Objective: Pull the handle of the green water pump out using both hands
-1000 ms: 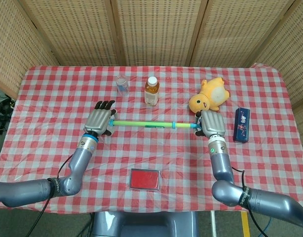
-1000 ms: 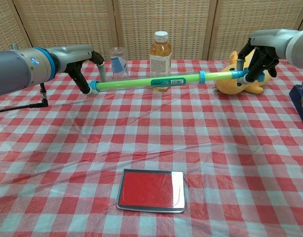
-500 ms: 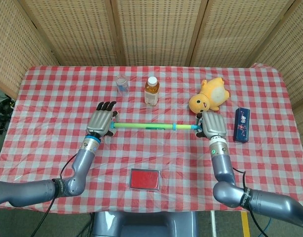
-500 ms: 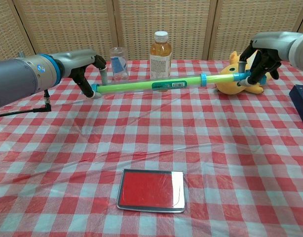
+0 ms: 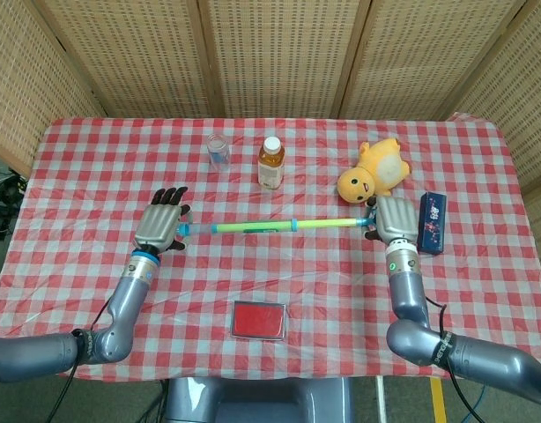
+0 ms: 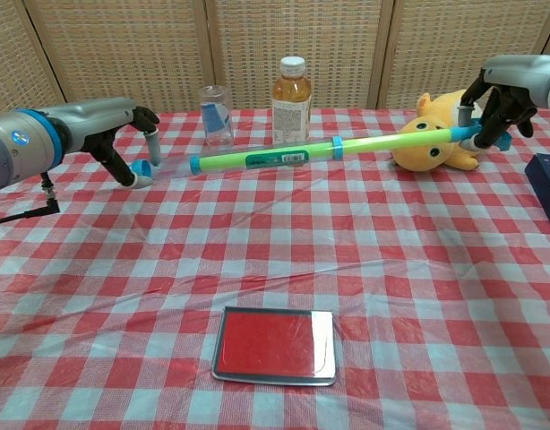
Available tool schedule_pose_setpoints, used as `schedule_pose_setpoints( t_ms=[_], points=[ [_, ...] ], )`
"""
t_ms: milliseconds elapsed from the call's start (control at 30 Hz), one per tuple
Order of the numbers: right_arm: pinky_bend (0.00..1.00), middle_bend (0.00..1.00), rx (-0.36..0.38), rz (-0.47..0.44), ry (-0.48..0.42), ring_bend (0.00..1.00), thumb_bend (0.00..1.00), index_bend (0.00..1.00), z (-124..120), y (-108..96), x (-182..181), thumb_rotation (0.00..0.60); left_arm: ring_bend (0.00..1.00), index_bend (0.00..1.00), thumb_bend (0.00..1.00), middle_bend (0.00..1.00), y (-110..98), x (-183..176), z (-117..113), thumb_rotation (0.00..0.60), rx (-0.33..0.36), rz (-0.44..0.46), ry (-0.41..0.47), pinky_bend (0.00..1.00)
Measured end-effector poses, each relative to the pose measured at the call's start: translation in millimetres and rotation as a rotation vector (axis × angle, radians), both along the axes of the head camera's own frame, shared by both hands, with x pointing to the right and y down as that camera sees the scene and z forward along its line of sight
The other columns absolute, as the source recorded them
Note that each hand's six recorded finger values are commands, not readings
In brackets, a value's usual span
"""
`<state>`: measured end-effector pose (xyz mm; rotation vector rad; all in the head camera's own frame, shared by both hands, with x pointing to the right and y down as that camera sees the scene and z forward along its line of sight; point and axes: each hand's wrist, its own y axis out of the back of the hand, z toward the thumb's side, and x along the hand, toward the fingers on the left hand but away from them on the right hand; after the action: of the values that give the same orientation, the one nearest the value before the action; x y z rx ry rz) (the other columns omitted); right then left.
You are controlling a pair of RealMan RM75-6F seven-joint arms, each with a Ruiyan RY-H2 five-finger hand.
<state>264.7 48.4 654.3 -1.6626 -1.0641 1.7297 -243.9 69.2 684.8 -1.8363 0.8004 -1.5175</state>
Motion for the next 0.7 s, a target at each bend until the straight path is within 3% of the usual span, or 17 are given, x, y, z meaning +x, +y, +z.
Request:
schedule_pose_setpoints(
  t_ms=[400,700],
  points=[
    [0.74,1.00,0.002,0.068,0.056,1.00,0.54,0.81,-0.3,-0.4,40.8,0.600,0.00,0.52,0.39,0.00,18.1,-60.7,-3.1,0.600,0.015,-0.024,-0.083,0.00],
    [0.74,1.00,0.011,0.097,0.069,1.00,0.54,0.81,-3.6,-2.6,54.0,0.600,0.00,0.52,0.39,0.00,25.2,-86.6,-3.3,0.600,0.010,-0.038,-0.116,0.00]
  ],
)
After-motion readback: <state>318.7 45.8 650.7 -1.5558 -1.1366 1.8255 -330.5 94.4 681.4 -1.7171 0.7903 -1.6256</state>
